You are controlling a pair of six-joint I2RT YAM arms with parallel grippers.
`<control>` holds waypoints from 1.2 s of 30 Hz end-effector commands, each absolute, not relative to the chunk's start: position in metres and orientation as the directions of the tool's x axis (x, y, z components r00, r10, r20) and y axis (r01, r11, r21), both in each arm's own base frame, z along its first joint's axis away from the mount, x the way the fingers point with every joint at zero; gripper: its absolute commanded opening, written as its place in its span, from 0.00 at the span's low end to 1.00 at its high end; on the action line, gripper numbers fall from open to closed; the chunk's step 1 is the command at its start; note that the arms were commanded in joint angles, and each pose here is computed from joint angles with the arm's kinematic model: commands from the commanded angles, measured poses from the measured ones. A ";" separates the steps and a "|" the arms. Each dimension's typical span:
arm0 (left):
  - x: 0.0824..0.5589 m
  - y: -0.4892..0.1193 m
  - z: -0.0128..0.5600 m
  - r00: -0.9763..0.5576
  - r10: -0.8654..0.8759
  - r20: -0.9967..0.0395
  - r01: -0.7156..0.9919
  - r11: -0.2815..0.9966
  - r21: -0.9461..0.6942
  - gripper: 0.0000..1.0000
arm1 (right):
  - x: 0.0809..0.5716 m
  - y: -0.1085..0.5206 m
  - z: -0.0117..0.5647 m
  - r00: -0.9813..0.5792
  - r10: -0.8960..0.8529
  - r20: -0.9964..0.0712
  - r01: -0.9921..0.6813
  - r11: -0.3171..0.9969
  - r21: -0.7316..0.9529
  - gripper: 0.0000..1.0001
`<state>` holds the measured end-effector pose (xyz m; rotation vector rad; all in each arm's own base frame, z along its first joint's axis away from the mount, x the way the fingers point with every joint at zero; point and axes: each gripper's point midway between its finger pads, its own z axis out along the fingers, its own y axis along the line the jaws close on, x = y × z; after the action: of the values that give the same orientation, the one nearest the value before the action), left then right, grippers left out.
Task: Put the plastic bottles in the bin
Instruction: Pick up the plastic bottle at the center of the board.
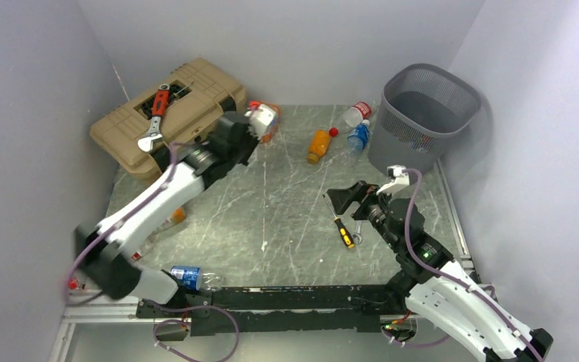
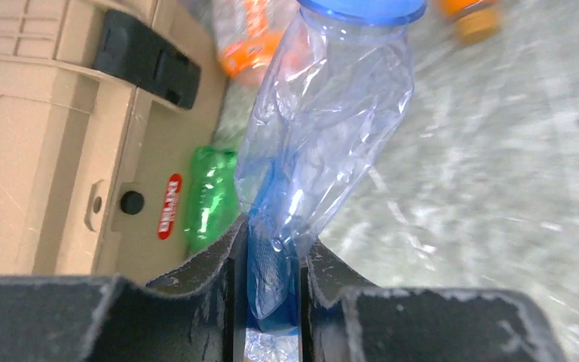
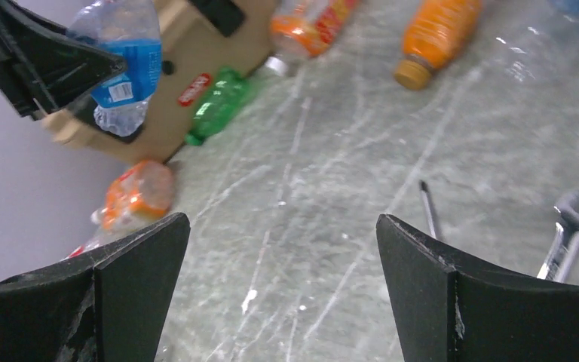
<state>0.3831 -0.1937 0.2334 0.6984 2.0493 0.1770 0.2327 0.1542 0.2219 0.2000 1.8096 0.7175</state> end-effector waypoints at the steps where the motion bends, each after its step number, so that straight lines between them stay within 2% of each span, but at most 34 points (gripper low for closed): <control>1: 0.314 -0.234 0.275 -0.264 0.327 -0.907 0.666 0.742 0.073 0.02 | 0.210 0.184 0.300 -0.261 0.459 -0.849 -0.531 0.667 0.523 1.00; 4: 0.271 -0.251 0.292 -0.260 0.164 -0.952 0.781 0.615 -0.108 0.00 | 0.197 0.187 0.335 -0.189 0.496 -0.847 -0.629 0.602 0.493 1.00; 8: 0.216 -0.268 0.302 -0.296 0.047 -0.954 0.886 0.387 -0.256 0.00 | 0.186 0.198 0.364 -0.163 0.481 -0.861 -0.716 0.543 0.439 1.00; 13: 0.168 -0.269 0.320 -0.246 -0.063 -0.967 0.950 0.183 -0.254 0.00 | 0.169 0.226 0.392 -0.192 0.420 -0.887 -0.829 0.414 0.376 0.98; 17: 0.153 -0.275 0.323 -0.270 -0.048 -0.962 0.959 0.074 -0.273 0.00 | 0.154 0.240 0.415 -0.176 0.418 -0.891 -0.900 0.299 0.318 0.98; 22: 0.150 -0.279 0.321 -0.299 -0.035 -0.954 0.953 0.038 -0.301 0.00 | 0.162 0.257 0.421 -0.204 0.380 -0.902 -0.902 0.285 0.324 0.94; 26: 0.151 -0.279 0.318 -0.296 -0.029 -0.955 0.954 0.050 -0.297 0.00 | 0.173 0.268 0.429 -0.241 0.419 -0.876 -0.882 0.283 0.378 0.88; 29: 0.152 -0.279 0.316 -0.298 -0.023 -0.954 0.953 0.054 -0.299 0.00 | 0.168 0.286 0.436 -0.248 0.378 -0.892 -0.896 0.261 0.360 0.87; 33: 0.153 -0.279 0.316 -0.290 -0.022 -0.957 0.955 0.064 -0.291 0.00 | 0.169 0.307 0.426 -0.236 0.292 -0.927 -0.890 0.317 0.326 0.86; 36: 0.154 -0.278 0.316 -0.286 -0.022 -0.958 0.955 0.073 -0.287 0.00 | 0.173 0.315 0.419 -0.238 0.260 -0.936 -0.876 0.359 0.323 0.80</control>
<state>0.1566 -0.2777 0.2948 0.9642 1.5283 -1.3787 0.1649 0.3148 0.4074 -0.6135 1.4258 1.2978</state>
